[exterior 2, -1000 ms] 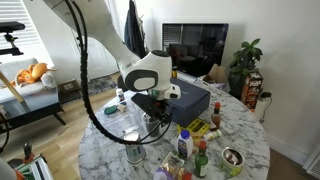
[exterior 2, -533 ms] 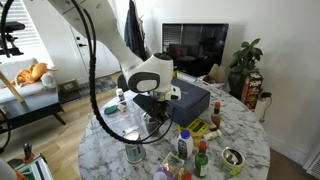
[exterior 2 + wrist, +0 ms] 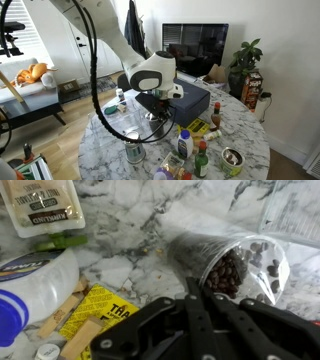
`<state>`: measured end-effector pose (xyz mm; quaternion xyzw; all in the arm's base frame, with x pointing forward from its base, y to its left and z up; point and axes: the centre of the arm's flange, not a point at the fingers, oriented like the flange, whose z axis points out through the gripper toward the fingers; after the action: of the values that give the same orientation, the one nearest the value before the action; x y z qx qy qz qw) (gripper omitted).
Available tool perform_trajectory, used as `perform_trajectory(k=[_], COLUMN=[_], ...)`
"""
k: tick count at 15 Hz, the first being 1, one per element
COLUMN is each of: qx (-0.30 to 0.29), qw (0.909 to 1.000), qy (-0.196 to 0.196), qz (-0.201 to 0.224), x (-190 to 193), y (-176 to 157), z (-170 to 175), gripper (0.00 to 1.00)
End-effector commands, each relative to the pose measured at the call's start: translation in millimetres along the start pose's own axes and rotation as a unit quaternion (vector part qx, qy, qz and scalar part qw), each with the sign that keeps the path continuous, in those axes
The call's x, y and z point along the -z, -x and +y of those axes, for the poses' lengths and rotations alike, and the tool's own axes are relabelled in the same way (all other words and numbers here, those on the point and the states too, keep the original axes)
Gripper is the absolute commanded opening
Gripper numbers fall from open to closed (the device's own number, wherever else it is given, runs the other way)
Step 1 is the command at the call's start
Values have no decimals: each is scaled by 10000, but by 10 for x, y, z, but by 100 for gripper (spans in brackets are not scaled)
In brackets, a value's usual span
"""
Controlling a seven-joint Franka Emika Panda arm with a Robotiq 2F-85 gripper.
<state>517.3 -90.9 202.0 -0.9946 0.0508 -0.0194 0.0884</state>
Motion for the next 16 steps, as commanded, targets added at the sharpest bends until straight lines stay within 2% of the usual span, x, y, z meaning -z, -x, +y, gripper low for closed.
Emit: perform_trajectory(k=[1,6,10,13,16], qx=[23,215,813,1235,1474], qw=[9998,9977,9901,9824,9768], qy=[-169,-613,-1140,-1387,-1508], qz=[81,208,76,-196,-380], x=[294,828,1261,1344,1228], y=[118,299,576,705,704], z=[78,17,-282,-599,-945], gripper=[1,1,1,1,1])
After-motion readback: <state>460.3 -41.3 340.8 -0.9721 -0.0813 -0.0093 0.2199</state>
